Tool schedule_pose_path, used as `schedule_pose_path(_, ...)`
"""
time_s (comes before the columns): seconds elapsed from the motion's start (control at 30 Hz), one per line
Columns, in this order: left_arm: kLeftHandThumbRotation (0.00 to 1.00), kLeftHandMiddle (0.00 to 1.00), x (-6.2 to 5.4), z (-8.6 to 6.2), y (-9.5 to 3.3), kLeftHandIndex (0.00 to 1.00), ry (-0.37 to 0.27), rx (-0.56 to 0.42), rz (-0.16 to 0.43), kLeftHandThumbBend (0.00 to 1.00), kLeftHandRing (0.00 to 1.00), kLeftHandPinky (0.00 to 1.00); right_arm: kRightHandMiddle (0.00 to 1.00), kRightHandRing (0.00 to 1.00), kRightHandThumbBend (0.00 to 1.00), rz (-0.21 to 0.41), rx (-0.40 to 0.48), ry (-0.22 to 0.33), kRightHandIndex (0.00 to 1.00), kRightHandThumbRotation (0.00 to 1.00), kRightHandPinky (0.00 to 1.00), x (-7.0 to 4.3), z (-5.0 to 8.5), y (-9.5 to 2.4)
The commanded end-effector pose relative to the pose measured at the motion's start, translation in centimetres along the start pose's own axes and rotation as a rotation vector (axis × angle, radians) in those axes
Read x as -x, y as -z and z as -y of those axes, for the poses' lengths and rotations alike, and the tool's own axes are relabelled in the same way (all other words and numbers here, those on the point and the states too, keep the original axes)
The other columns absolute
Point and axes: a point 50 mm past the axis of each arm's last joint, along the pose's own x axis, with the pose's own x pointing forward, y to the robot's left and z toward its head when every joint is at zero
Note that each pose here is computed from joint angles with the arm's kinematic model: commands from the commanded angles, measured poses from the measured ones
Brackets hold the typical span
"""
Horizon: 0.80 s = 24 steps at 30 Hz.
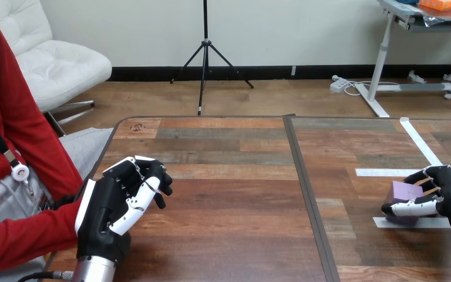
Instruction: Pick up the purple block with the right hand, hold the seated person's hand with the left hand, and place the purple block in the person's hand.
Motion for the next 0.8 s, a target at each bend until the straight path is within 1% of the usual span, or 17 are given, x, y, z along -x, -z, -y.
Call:
schedule_pose_path(0.0,0.32,0.46,-1.99,-0.12,-1.62,0.46,0.022,-0.032,0.079,0.35,0.42,0.26,0.53,0.50,0.83,0.064,0.005,0.038,0.55,0.00,0.50,-0.60,0.57,-2.08)
schedule_pose_path(0.2,0.32,0.46,-2.00,-0.11,-1.64,0.46,0.022,-0.029,0.082,0.34,0.42,0.26,0.51,0.48,0.78,0.057,0.020,0.034,0.50,0.00,0.47,-0.62,0.63,-2.01)
schedule_pose_path(0.33,0.32,0.46,-2.00,-0.11,-1.67,0.46,0.021,-0.031,0.082,0.34,0.42,0.26,0.50,0.47,0.77,0.058,0.032,0.034,0.49,0.00,0.45,-0.62,0.68,-1.96)
schedule_pose_path(0.77,0.32,0.46,-2.01,-0.23,-1.65,0.45,0.021,-0.027,0.082,0.34,0.41,0.26,0.48,0.45,0.79,0.059,0.036,0.034,0.46,0.00,0.44,-0.59,0.65,-1.90)
